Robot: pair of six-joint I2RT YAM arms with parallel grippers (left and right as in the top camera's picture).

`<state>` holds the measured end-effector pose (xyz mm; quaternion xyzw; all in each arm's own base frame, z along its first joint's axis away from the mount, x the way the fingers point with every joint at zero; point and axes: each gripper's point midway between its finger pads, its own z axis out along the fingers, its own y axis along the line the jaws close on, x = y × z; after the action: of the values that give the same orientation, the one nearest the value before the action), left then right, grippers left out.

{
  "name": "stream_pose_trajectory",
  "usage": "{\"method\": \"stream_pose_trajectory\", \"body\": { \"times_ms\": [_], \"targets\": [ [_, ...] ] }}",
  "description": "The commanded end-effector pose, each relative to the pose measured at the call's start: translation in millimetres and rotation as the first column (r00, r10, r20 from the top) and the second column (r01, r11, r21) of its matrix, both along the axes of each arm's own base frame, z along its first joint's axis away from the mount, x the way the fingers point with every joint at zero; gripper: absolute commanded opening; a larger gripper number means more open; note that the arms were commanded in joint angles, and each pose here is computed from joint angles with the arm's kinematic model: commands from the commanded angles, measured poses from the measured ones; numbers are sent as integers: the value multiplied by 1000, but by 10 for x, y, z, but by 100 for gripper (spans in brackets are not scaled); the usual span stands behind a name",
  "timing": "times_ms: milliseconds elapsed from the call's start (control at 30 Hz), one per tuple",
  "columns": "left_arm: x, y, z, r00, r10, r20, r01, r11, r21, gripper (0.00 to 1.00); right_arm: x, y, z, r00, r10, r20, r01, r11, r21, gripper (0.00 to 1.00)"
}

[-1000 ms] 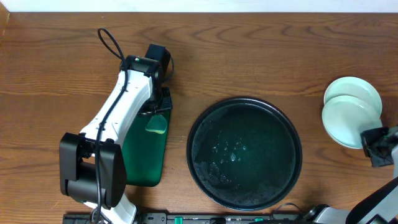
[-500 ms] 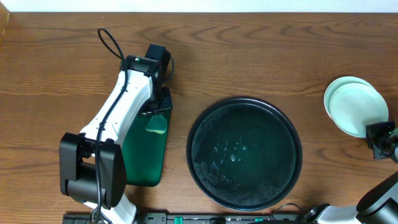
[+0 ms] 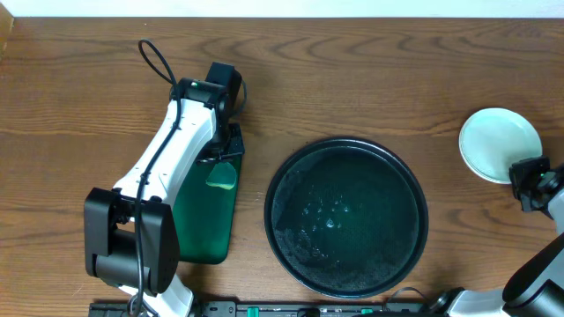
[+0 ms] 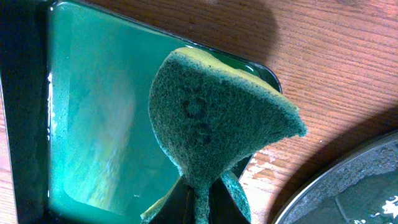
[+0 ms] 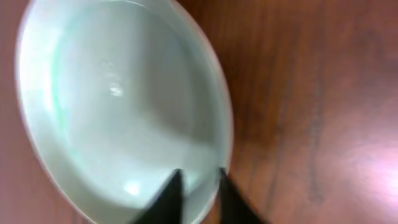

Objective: Clean dirty plates on tray and stack at the side
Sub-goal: 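Carry the plate right and lower it onto the plate stack, then release the plate and raise the right gripper off the stack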

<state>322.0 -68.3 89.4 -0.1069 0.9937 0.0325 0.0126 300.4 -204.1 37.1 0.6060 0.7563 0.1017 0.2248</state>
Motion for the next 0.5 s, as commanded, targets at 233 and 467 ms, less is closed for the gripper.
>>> {"method": "stream_pose_trajectory", "body": {
  "times_ms": [233, 467],
  "targets": [
    [-12, 57, -13, 1000, 9, -4, -9, 1000, 23, 7, 293, 68, 428, 982, 182, 49, -180, 983, -29, 50],
    [99, 119, 70, 998, 7, 64, -11, 998, 58, 7, 705, 673, 1193, 792, 567, 226, -548, 824, -147, 58]
  ]
}}
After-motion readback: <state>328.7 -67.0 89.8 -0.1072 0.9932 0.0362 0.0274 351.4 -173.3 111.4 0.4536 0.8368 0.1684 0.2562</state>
